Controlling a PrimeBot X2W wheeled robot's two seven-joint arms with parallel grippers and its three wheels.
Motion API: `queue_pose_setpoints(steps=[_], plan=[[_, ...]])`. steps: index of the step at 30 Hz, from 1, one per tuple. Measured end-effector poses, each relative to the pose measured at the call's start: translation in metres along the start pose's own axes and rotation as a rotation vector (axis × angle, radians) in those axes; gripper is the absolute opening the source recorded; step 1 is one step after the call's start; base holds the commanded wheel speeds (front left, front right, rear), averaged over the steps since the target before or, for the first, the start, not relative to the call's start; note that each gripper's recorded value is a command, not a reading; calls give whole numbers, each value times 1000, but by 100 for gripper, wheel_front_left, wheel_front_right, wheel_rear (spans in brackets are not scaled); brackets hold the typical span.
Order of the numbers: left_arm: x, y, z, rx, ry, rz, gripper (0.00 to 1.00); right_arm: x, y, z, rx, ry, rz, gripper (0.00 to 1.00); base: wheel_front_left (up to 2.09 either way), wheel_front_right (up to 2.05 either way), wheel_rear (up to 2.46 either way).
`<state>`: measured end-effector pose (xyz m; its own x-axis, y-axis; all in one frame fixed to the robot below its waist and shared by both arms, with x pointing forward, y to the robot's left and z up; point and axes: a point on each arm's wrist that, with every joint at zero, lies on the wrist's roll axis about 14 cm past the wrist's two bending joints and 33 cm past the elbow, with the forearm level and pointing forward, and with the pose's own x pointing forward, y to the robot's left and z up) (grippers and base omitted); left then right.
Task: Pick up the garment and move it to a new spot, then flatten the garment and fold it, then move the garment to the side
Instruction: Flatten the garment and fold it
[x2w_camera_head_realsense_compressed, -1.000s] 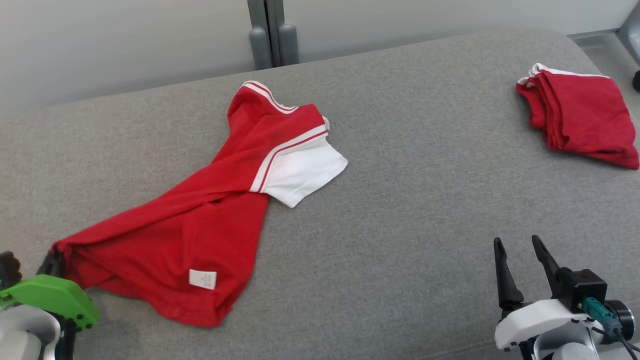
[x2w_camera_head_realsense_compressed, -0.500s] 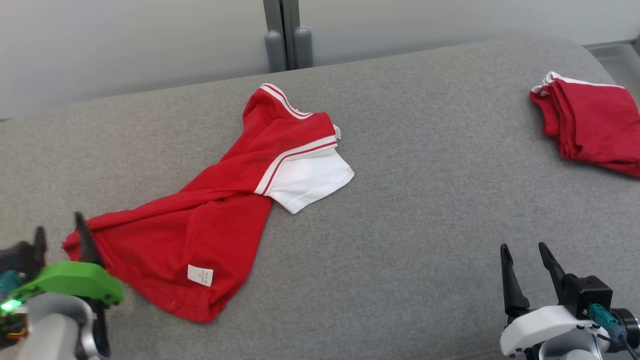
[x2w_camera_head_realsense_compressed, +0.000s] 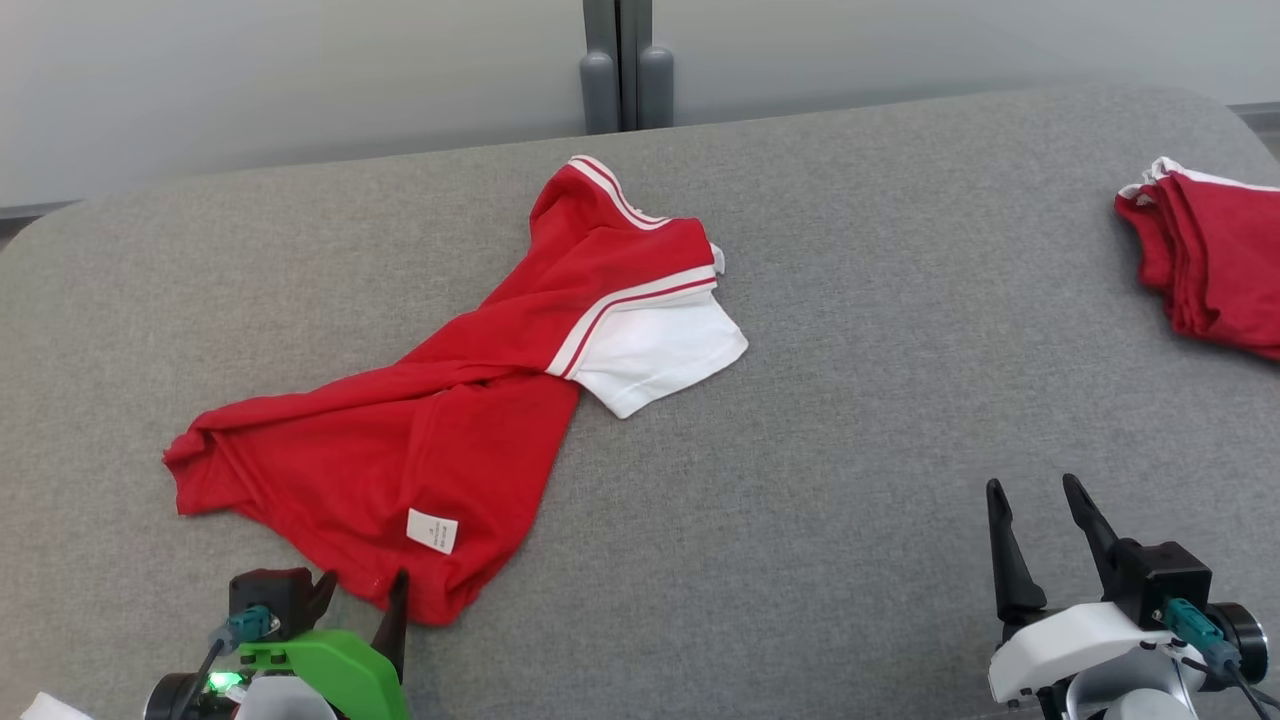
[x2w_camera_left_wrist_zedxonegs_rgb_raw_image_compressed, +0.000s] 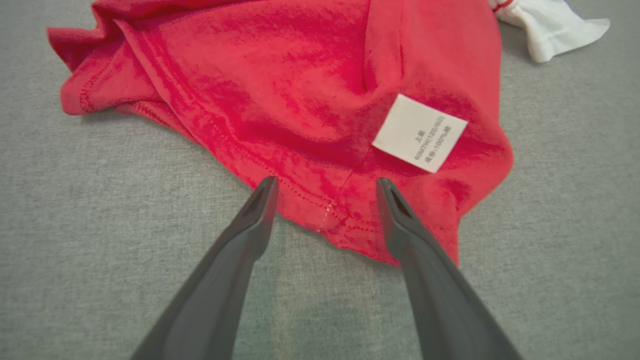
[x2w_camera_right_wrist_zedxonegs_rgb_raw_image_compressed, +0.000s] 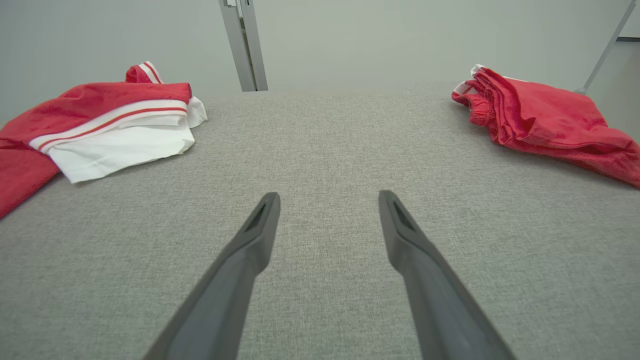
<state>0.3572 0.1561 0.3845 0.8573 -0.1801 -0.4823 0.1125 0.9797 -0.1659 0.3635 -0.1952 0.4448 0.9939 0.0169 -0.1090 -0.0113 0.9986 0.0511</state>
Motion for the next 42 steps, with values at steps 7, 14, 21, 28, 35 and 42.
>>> queue_pose_setpoints(steps=[7,14,21,28,35,42], plan=[[9,4,-21,17,105,-11,48,5,0,-4,-1,12,-1,100,0,0,0],[16,-5,-22,-8,104,-49,0,1,-7,-6,2,19,-21,100,0,0,0],[9,-11,7,-14,-11,-50,0,-6,-10,-5,7,15,-34,100,0,0,0],[-29,-31,59,-62,-192,-99,0,-13,-8,-2,14,3,-28,100,0,0,0],[-71,-41,87,-112,-269,-122,0,-14,4,4,23,-16,7,100,0,0,0],[-80,-25,112,-103,-334,-87,0,-11,17,9,27,-32,47,100,0,0,0]])
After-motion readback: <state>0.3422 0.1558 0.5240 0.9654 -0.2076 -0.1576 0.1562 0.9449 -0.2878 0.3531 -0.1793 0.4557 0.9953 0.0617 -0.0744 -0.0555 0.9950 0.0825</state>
